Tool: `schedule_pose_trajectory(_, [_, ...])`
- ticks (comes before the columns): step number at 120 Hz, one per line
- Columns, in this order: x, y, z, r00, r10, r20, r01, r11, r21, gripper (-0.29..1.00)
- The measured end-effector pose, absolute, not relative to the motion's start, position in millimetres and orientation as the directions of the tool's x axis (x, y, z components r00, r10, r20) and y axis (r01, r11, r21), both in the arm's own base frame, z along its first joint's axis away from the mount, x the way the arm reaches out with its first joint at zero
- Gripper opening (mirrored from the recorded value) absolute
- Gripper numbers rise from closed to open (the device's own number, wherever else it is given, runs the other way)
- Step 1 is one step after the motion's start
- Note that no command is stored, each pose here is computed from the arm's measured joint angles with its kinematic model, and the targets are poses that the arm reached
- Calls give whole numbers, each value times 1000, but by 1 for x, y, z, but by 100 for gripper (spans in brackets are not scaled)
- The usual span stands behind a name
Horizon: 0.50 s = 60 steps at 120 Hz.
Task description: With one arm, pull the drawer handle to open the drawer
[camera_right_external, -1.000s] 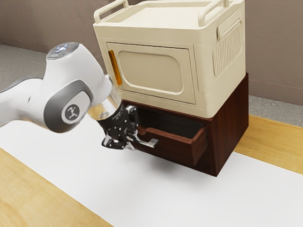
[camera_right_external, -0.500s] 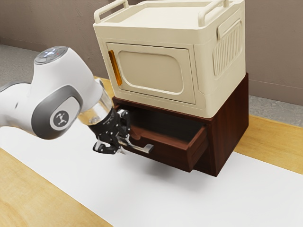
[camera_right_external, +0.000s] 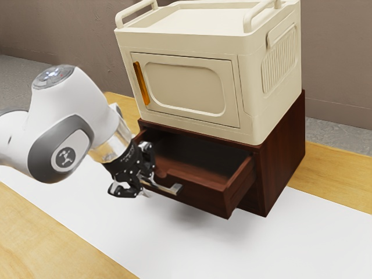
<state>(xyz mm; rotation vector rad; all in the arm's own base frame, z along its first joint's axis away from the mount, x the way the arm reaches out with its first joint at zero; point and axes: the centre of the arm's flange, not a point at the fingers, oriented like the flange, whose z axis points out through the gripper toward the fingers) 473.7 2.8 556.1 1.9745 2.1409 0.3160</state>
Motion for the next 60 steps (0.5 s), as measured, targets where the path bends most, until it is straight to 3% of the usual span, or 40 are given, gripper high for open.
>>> schedule_pose_trajectory(60, [453,3,554,-86,996,-1,950,83,302,9])
